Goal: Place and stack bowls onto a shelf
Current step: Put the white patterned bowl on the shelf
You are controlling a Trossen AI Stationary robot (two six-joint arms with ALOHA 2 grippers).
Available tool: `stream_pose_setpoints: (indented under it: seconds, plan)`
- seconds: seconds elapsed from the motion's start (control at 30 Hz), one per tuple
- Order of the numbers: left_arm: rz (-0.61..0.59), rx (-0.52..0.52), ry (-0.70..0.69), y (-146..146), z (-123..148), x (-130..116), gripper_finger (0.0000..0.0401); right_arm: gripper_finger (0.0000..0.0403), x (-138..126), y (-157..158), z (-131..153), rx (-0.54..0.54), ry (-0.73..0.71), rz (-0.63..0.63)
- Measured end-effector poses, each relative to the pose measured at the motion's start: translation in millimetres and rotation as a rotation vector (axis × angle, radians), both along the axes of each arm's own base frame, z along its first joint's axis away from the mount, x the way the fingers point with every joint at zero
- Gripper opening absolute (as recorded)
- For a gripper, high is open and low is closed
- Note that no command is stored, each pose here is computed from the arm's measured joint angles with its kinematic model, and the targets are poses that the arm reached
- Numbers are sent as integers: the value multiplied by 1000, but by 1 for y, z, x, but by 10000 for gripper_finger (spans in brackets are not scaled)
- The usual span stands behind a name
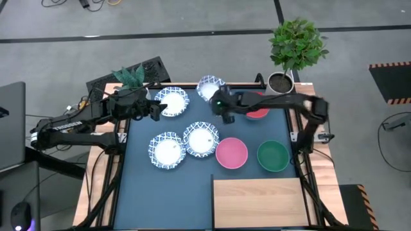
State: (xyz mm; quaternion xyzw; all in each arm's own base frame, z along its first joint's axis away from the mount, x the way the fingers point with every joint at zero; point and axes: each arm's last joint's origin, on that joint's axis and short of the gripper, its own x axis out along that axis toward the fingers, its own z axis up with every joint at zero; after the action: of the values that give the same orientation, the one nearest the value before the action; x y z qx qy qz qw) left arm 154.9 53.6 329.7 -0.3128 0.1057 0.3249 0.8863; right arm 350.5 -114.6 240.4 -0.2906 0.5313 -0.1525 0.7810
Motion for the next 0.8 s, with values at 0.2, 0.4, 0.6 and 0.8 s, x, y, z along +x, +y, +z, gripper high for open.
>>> stream_pose_setpoints:
  seconds: [0.2, 0.4, 0.6, 0.8]
  plan:
    - [4, 1, -3, 0, 0, 0, 228, 22, -47, 44, 72, 63, -149, 37]
    - [7, -4, -6, 0, 0, 0, 228, 22, -100, 108, 111, 252, -223, 124]
    - [-19, 5, 4, 0, 0, 0, 228, 22, -133, 174, 121, 398, -221, 281]
    - [-85, 20, 31, -2, -1, 1, 228, 22, -148, 237, 113, 531, -230, 304]
